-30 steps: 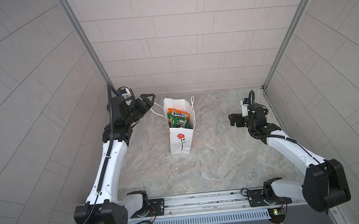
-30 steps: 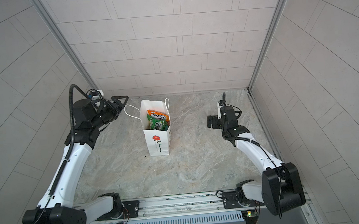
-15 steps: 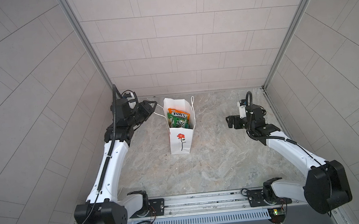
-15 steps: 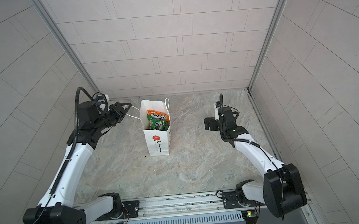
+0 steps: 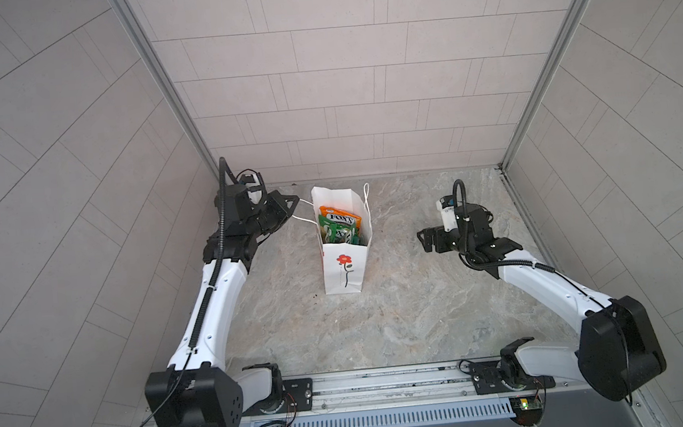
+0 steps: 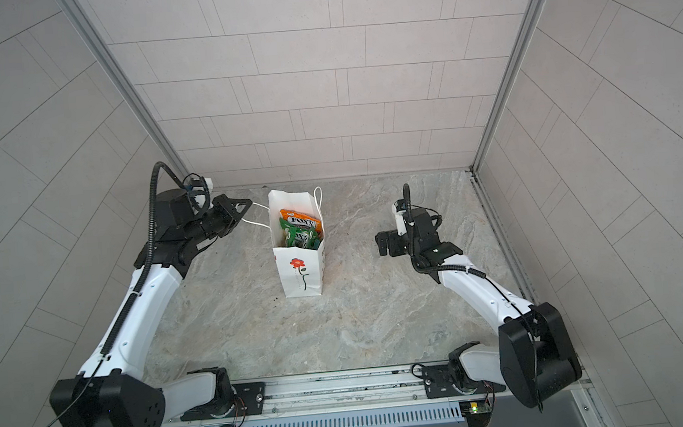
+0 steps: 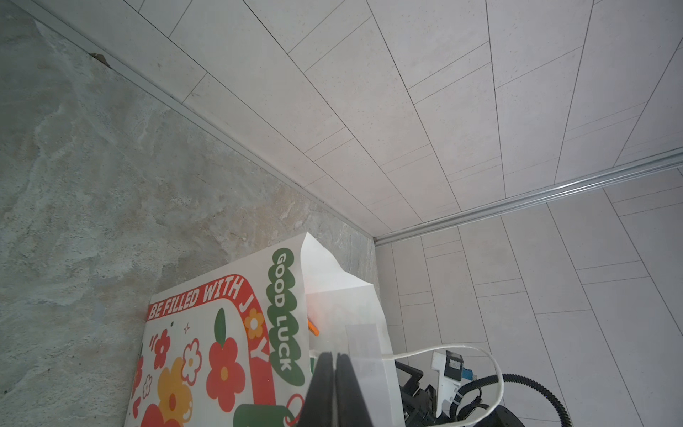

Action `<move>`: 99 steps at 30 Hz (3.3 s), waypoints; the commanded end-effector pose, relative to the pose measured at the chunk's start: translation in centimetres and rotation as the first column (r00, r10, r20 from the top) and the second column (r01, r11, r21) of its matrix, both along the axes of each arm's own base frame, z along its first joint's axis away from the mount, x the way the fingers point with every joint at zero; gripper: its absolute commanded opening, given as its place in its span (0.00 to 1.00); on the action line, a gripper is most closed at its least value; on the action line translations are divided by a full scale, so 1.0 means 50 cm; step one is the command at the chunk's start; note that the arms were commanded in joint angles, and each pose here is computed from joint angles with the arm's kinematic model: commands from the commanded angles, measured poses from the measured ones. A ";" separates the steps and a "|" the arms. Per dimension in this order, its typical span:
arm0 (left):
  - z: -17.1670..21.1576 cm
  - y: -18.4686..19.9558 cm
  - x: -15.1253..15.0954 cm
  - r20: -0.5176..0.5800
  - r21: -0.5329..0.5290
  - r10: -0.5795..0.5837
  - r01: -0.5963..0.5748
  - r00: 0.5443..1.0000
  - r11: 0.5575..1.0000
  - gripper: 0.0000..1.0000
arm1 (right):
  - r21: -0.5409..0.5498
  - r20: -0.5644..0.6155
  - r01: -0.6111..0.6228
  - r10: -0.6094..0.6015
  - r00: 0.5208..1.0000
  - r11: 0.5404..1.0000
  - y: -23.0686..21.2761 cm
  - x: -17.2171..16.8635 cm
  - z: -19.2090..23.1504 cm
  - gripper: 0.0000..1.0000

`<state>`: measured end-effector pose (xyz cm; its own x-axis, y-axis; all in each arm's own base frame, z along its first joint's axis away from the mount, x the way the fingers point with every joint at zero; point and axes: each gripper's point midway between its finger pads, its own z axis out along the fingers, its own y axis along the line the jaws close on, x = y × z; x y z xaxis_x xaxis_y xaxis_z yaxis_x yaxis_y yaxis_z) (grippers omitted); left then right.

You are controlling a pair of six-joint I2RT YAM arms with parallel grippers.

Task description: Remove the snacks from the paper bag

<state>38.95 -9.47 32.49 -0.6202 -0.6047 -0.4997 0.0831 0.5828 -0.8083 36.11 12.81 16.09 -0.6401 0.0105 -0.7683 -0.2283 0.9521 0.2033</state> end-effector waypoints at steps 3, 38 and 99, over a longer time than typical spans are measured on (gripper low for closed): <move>0.071 -0.015 0.018 0.119 0.049 -0.065 0.059 0.991 0.997 0.00 | 0.034 -0.017 -0.137 0.137 0.990 0.990 0.100 -0.023 -0.033 0.99; 0.221 -0.152 0.002 0.246 0.294 -0.395 0.320 0.885 0.901 0.00 | 0.385 0.073 -0.358 0.359 0.931 0.851 0.589 0.111 -0.109 0.99; 0.091 -0.233 -0.065 0.103 0.364 -0.268 0.214 0.958 0.906 0.00 | 0.171 0.072 -0.533 0.529 0.845 0.828 0.434 -0.137 0.058 0.46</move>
